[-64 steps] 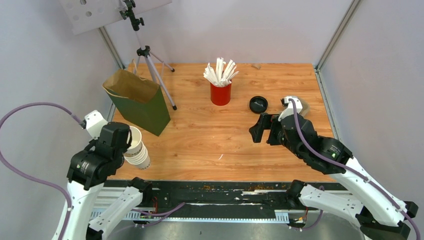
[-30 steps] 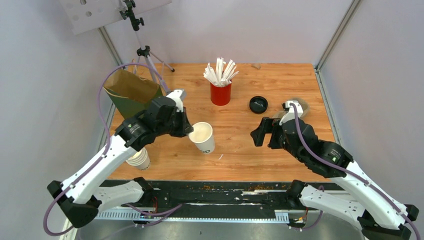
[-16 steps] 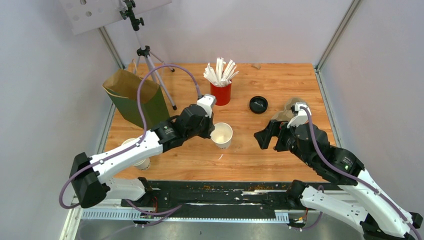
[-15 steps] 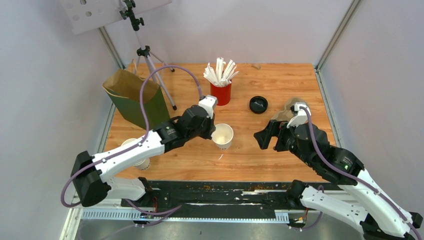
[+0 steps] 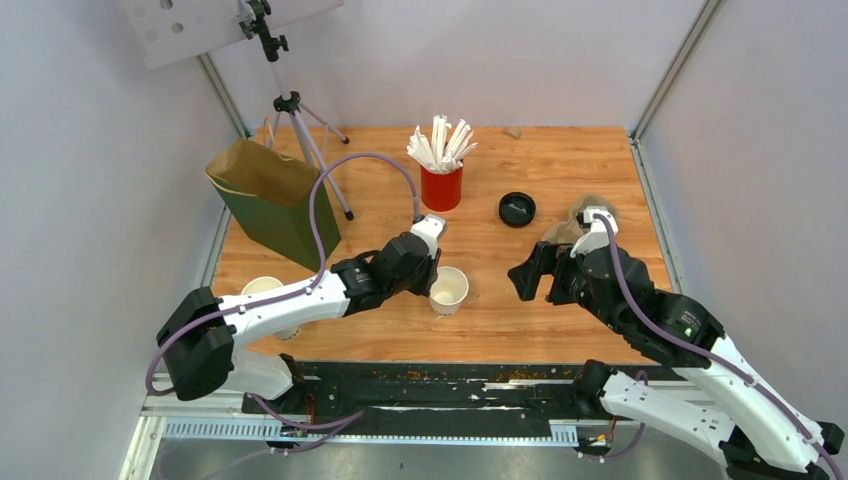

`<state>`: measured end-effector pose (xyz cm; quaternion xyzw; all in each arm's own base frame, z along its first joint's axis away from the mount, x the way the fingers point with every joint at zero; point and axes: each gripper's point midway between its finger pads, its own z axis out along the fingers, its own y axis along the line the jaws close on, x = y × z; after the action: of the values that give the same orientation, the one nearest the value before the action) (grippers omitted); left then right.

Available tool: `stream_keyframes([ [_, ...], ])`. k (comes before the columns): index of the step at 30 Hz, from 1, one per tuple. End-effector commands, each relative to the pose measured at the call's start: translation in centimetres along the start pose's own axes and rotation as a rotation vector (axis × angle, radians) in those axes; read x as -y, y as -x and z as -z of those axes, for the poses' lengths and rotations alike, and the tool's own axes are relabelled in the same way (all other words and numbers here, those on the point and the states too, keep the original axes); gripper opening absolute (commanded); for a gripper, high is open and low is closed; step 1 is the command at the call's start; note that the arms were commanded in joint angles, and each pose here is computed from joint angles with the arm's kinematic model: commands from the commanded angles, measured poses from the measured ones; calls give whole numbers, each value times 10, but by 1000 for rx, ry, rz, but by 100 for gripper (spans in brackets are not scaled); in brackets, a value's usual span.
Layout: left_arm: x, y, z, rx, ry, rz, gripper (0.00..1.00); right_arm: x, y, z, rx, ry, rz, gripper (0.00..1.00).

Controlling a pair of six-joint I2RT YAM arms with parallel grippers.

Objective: Pack the takeout coffee

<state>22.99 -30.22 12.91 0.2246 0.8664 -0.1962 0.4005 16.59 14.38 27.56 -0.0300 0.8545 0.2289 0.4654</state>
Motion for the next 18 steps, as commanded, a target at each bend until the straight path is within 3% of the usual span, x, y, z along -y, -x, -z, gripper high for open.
stream_keyframes([
  [1,5,21,7,93,-19,32,35,1,7,3,17,-15,-15,95],
  [4,2,33,23,127,-8,38,56,-1,5,2,16,-11,-39,94],
  [11,-9,89,102,290,1,26,82,3,2,-14,7,-69,-49,94],
  [14,-18,103,140,342,7,-6,99,8,2,-30,-8,-145,-1,94],
  [18,-31,102,180,384,9,-34,100,15,5,-57,-34,-255,108,93],
])
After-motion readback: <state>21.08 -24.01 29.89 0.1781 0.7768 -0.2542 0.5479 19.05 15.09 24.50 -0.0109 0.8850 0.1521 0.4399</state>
